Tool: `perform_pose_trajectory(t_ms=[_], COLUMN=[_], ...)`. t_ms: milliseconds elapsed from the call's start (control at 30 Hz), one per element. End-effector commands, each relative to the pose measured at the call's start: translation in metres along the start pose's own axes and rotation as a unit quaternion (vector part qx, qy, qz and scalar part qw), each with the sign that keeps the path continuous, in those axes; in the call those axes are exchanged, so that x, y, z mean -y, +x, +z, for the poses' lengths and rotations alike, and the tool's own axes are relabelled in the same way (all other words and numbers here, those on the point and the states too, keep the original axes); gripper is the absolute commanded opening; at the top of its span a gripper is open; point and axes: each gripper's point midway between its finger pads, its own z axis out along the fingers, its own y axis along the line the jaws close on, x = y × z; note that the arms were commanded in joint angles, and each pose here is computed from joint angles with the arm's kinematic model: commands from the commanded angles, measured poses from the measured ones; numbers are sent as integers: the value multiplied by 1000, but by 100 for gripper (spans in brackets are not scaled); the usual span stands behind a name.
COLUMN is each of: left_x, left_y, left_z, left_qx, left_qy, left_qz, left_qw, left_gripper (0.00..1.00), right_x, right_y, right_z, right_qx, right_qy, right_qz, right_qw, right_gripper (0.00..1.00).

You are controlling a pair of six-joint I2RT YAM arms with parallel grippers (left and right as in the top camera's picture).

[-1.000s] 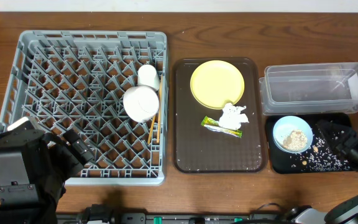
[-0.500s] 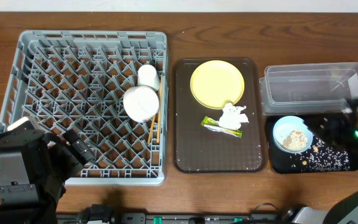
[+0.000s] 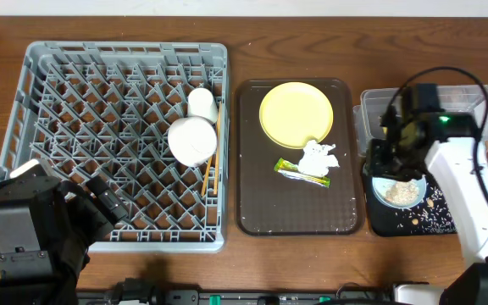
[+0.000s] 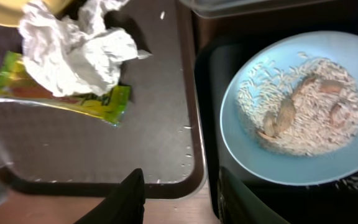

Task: Sort waste into correct bins and load items into the dishwasher rack
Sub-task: 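Lower the right gripper over the blue bowl on the black tray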

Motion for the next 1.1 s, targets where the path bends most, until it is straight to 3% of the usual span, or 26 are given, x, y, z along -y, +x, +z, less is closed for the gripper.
perform_pose_trajectory(t_ms=[0, 633, 1067], left_x=[-3, -3, -3], left_y=[-2, -2, -2], left_z=[-1, -1, -1], left_qx=[5, 5, 5], left_qy=[-8, -8, -8], left_qz=[-3, -3, -3], left_qw=[1000, 1000, 1000], left_gripper=[98, 98, 98], right_x=[13, 27, 44], right_y=[0, 13, 24], right_z=[-2, 61, 78], right_qx=[15, 26, 28], right_qy=[64, 72, 107], right_qz=[23, 28, 31], right_qw=[998, 997, 993], right_gripper=[36, 34, 22])
